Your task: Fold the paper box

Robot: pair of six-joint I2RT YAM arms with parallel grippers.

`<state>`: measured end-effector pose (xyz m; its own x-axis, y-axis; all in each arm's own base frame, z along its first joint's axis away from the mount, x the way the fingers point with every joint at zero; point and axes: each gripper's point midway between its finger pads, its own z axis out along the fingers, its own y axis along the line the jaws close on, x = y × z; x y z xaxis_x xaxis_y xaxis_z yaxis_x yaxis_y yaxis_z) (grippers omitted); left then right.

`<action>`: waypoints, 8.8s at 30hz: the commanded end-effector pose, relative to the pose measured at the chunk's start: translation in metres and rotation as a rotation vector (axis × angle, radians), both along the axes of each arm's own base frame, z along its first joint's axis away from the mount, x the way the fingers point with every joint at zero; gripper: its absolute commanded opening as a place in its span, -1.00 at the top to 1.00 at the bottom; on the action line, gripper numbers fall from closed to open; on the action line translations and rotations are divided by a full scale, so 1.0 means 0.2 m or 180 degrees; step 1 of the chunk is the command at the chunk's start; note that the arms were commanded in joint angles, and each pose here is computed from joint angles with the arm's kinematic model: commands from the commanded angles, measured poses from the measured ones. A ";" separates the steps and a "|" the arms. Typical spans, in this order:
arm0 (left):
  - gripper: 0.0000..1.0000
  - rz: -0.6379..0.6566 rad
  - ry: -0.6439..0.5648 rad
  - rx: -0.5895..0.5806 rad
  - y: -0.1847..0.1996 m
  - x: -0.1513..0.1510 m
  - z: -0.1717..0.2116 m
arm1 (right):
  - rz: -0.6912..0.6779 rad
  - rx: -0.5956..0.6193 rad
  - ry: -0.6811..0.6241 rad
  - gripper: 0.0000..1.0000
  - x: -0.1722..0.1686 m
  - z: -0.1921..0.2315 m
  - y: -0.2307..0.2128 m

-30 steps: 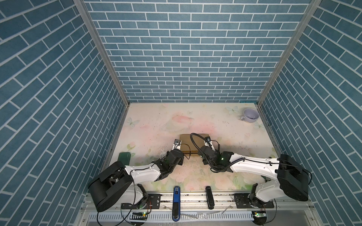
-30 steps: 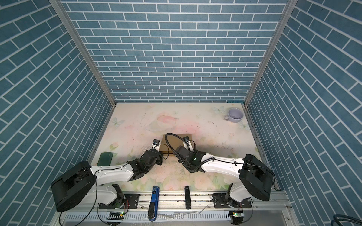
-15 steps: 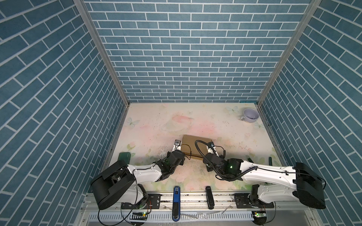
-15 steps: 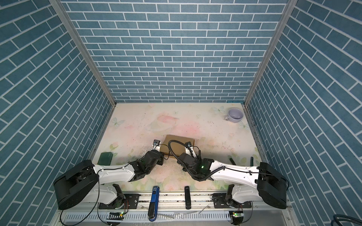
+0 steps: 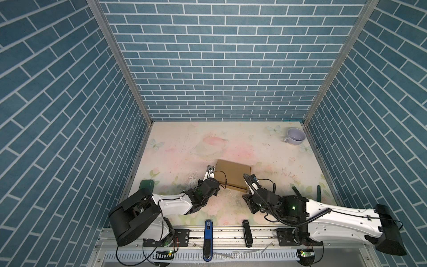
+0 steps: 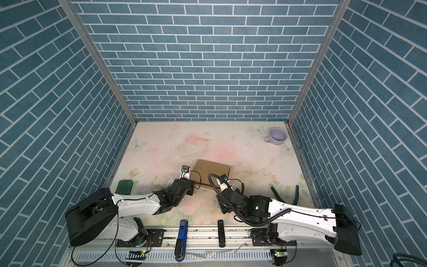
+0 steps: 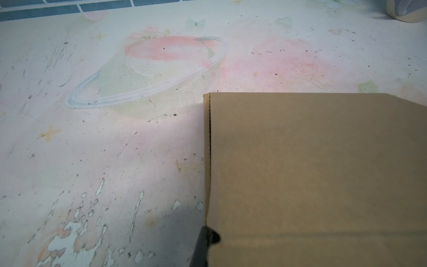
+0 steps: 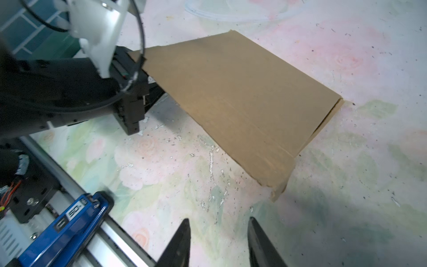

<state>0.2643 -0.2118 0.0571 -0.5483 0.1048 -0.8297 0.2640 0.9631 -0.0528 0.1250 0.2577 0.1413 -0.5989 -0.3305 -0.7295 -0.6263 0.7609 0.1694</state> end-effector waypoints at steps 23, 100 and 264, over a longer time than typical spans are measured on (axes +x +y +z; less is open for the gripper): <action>0.82 -0.0085 0.0215 0.0220 0.05 -0.09 -0.09 | -0.0116 -0.0347 -0.0494 0.14 0.29 0.20 0.20; 0.01 -0.0145 0.0205 0.0031 0.13 0.15 0.24 | -0.0614 -0.0626 0.0301 0.31 0.45 -0.36 0.05; 0.71 -0.0628 0.1580 -0.0341 0.07 0.34 -0.13 | -0.1674 0.1796 0.1025 -0.50 0.68 -0.07 -0.15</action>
<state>0.3493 -0.2014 0.0435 -0.8268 0.1569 -0.5402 0.3656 0.8797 -0.3041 0.2631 0.2299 0.1173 -0.7951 0.3775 -0.4747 -0.0682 0.7221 0.6884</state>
